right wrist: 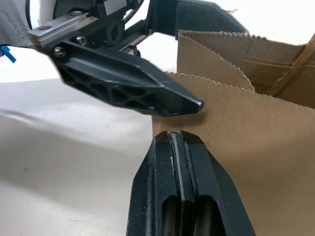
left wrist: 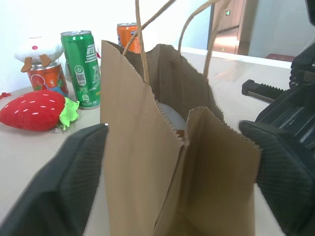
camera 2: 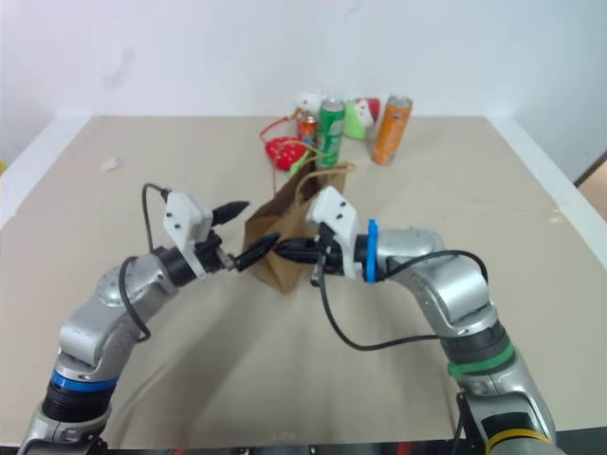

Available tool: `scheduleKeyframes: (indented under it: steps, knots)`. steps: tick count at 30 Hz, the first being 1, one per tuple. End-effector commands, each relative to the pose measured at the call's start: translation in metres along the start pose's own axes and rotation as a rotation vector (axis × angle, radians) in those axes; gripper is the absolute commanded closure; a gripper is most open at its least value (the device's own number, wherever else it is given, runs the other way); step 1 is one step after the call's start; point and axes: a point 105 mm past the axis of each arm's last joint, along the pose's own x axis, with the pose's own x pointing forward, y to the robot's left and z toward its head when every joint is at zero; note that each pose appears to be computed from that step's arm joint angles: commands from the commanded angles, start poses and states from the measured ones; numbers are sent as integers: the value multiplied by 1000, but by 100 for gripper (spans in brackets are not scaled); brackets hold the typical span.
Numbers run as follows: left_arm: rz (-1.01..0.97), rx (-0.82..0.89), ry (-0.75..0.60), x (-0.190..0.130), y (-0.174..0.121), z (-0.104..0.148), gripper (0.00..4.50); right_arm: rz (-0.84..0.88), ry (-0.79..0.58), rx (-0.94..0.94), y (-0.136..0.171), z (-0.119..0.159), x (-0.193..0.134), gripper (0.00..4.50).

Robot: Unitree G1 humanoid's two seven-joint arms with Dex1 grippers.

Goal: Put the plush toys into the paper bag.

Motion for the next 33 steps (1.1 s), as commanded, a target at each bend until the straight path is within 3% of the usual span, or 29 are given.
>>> scheduleKeyframes:
  steps: [1,4,5,6,7,8,19,24,27,28,29,31,33]
  knots:
    - [-34,25,-16,2,-5,6,197,-6,-30,-50,-2,12,-3,450]
    - [-41,27,-16,1,-6,6,301,-7,-29,-52,-2,12,-3,450]
    - [-41,28,-16,1,-6,6,363,-7,-28,-52,-2,12,-3,450]
    - [-41,31,-17,2,-6,6,371,-6,-27,-53,-2,11,-2,450]
    - [-43,36,-17,2,-6,6,423,-5,-25,-54,-2,11,-2,450]
    - [-45,43,-18,2,-6,6,444,-4,-25,-54,-2,11,-2,450]
    - [-62,95,-2,-1,0,3,444,6,-74,-18,-6,19,-13,450]
    - [-108,156,18,-8,11,6,450,22,-142,-3,-18,47,-64,299]
    - [-150,185,13,-14,21,12,450,45,-170,-4,-20,66,-95,171]
    - [-170,188,10,-15,23,15,450,46,-153,-25,-20,69,-104,109]
    - [-208,196,11,-18,24,17,450,53,-124,-47,-19,69,-110,99]
    - [-271,220,21,-24,26,19,450,68,-79,-74,-16,66,-117,16]
    - [-337,240,25,-28,25,22,450,80,-61,-91,-14,64,-120,6]
